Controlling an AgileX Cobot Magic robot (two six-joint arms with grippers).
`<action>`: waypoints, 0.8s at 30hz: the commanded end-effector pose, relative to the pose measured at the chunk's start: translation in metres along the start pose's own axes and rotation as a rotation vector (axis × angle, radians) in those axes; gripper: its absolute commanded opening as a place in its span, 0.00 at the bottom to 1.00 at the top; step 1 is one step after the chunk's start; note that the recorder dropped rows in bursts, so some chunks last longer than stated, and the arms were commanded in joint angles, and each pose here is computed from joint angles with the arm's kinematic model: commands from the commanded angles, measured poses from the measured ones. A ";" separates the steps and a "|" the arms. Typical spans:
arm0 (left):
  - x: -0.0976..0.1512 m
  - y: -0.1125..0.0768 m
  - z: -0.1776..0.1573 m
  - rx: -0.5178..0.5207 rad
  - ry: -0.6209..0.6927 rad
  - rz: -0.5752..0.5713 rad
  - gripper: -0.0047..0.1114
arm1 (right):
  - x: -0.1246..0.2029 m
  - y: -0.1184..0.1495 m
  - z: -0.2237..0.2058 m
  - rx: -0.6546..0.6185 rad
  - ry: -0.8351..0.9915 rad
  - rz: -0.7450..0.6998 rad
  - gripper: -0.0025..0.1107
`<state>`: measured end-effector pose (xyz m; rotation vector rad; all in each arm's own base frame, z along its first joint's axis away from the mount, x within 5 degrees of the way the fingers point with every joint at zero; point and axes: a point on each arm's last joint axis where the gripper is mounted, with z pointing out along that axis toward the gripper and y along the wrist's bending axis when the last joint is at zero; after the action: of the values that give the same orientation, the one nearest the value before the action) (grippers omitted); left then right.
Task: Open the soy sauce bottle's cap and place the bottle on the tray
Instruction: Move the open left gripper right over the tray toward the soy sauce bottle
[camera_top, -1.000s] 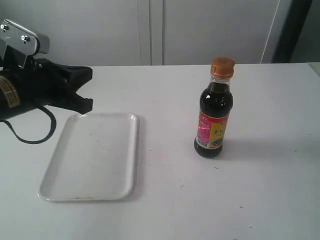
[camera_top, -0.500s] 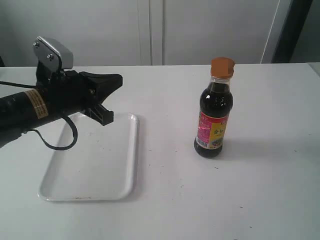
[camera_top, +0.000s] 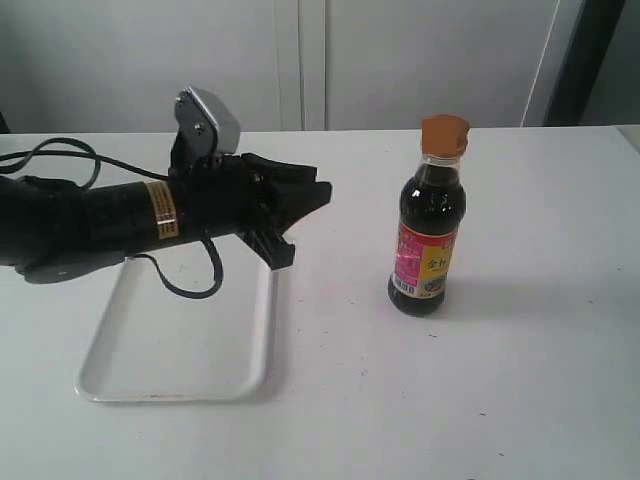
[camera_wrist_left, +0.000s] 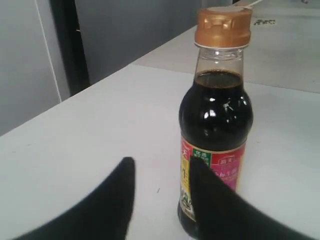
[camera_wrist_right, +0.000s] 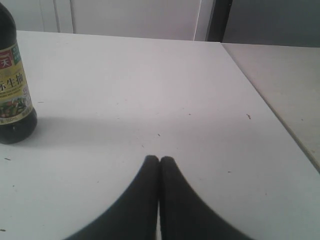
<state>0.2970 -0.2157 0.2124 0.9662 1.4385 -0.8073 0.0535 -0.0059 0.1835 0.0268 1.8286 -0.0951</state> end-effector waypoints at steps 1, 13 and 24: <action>0.001 -0.003 0.009 0.011 -0.008 -0.081 0.74 | 0.001 0.000 0.000 0.004 -0.005 0.001 0.02; -0.013 -0.013 0.015 0.205 -0.009 0.016 0.92 | 0.001 0.000 0.000 0.004 -0.005 0.001 0.02; -0.003 -0.002 0.036 0.243 -0.036 -0.019 0.92 | 0.001 0.000 0.000 0.004 -0.005 0.001 0.02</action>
<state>0.3078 -0.2453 0.2118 1.1143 1.3539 -1.0050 0.0535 -0.0059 0.1835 0.0268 1.8286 -0.0951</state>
